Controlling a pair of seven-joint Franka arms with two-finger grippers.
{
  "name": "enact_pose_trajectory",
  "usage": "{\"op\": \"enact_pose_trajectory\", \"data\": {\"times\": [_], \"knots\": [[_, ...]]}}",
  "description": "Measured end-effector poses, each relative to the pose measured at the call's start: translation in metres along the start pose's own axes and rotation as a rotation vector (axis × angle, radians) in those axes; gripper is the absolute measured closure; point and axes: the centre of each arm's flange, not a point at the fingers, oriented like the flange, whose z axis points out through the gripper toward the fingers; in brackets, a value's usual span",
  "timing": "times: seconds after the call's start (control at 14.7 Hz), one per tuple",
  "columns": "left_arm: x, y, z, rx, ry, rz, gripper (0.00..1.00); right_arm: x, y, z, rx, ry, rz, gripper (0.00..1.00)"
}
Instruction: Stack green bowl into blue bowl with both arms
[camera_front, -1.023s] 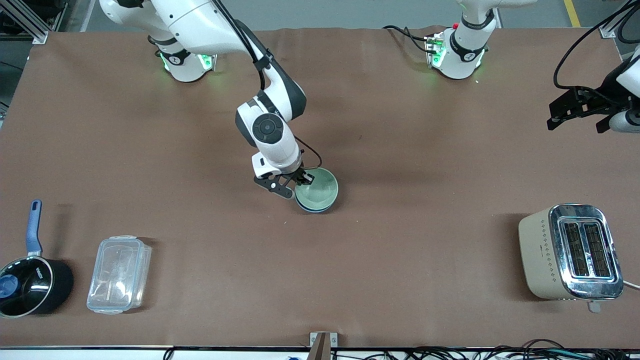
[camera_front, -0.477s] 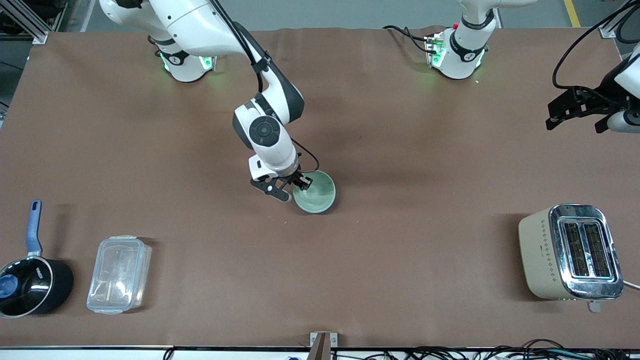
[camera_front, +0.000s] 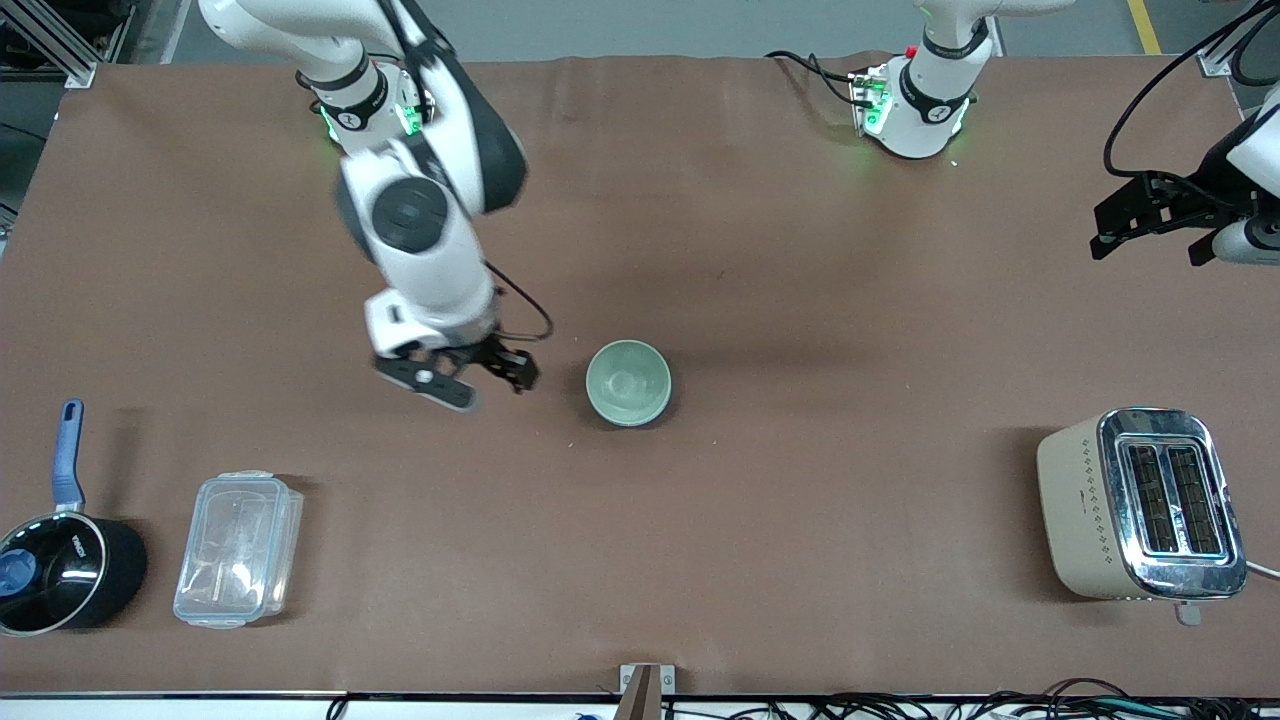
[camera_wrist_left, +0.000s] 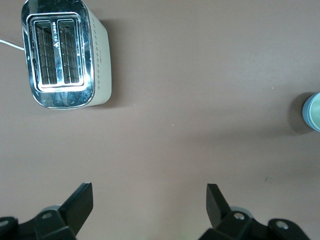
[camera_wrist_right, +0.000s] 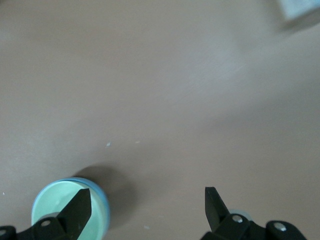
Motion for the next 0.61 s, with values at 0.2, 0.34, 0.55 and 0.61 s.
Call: {"op": "enact_pose_trajectory", "data": {"times": [0.2,0.34,0.55,0.61], "knots": [[0.000,-0.001,0.000,0.000,-0.003,-0.001,0.00,0.039,0.077,-0.062,-0.007,-0.016,-0.064,0.00],[-0.002,-0.001,0.002,0.000,-0.019,-0.001,0.00,0.057,0.124,-0.094,-0.015,-0.041,-0.126,0.00],[-0.003,-0.001,0.002,0.000,-0.027,-0.001,0.00,0.064,0.171,-0.140,-0.030,-0.099,-0.169,0.00],[-0.003,-0.001,0.003,0.000,-0.028,-0.001,0.00,0.065,0.182,-0.155,-0.029,-0.106,-0.179,0.00]]}}
